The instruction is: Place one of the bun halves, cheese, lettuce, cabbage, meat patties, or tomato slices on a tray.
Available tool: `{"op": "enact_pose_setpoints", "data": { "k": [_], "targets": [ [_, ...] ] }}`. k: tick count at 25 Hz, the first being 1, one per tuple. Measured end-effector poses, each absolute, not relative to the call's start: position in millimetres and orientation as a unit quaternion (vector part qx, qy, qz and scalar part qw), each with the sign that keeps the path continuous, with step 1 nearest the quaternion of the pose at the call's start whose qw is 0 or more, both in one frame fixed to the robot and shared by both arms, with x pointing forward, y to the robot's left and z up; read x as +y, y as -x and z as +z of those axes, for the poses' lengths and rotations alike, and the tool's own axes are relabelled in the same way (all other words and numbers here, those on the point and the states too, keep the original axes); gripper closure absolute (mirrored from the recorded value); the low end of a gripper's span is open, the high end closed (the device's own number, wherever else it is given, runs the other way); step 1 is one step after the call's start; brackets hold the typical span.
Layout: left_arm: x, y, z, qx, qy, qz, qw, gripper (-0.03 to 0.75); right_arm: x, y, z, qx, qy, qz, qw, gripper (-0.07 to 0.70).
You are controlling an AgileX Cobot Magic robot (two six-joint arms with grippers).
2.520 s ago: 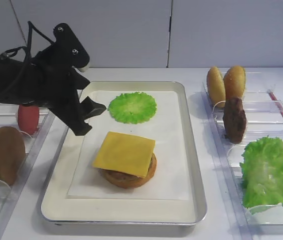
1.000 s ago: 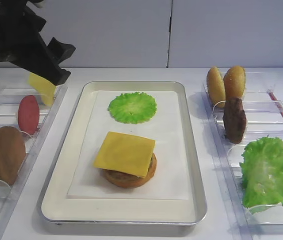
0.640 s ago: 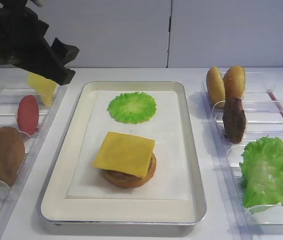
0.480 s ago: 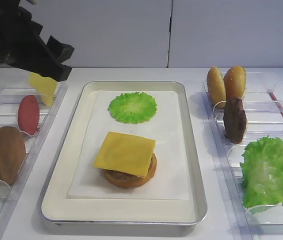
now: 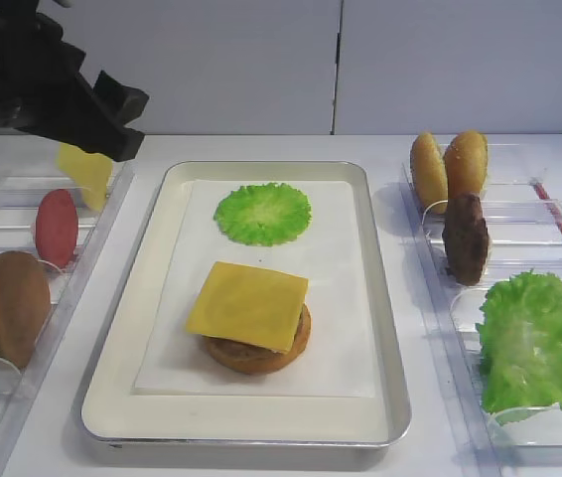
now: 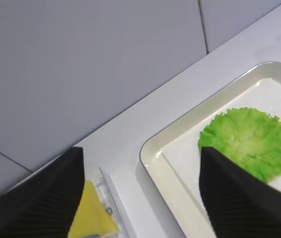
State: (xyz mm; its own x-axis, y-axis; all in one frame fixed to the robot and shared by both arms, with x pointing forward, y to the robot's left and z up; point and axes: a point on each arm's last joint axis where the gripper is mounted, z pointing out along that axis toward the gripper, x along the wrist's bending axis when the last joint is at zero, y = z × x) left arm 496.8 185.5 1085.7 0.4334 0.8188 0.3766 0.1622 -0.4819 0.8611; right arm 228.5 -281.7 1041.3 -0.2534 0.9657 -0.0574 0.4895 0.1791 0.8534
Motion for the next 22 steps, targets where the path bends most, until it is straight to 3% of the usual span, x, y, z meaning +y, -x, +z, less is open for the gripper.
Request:
{"op": "enact_pose_setpoints", "data": {
  "k": [6, 10, 18, 22],
  "targets": [
    [185, -498, 1088, 0.313, -0.75, 0.414, 0.41, 0.242, -282, -228, 1041, 0.698, -0.521, 0.373, 0.319, 0.116],
    [175, -490, 1083, 0.285, -0.781, 0.347, 0.434, 0.242, -282, -228, 1041, 0.698, -0.521, 0.373, 0.319, 0.115],
    [181, -480, 1070, 0.347, -0.813, 0.251, 0.395, 0.242, -282, -228, 1041, 0.698, -0.521, 0.373, 0.319, 0.116],
    [196, -464, 1078, 0.385, -0.817, 0.25, 0.349, 0.242, -282, -228, 1041, 0.698, -0.521, 0.373, 0.319, 0.116]
  ]
}}
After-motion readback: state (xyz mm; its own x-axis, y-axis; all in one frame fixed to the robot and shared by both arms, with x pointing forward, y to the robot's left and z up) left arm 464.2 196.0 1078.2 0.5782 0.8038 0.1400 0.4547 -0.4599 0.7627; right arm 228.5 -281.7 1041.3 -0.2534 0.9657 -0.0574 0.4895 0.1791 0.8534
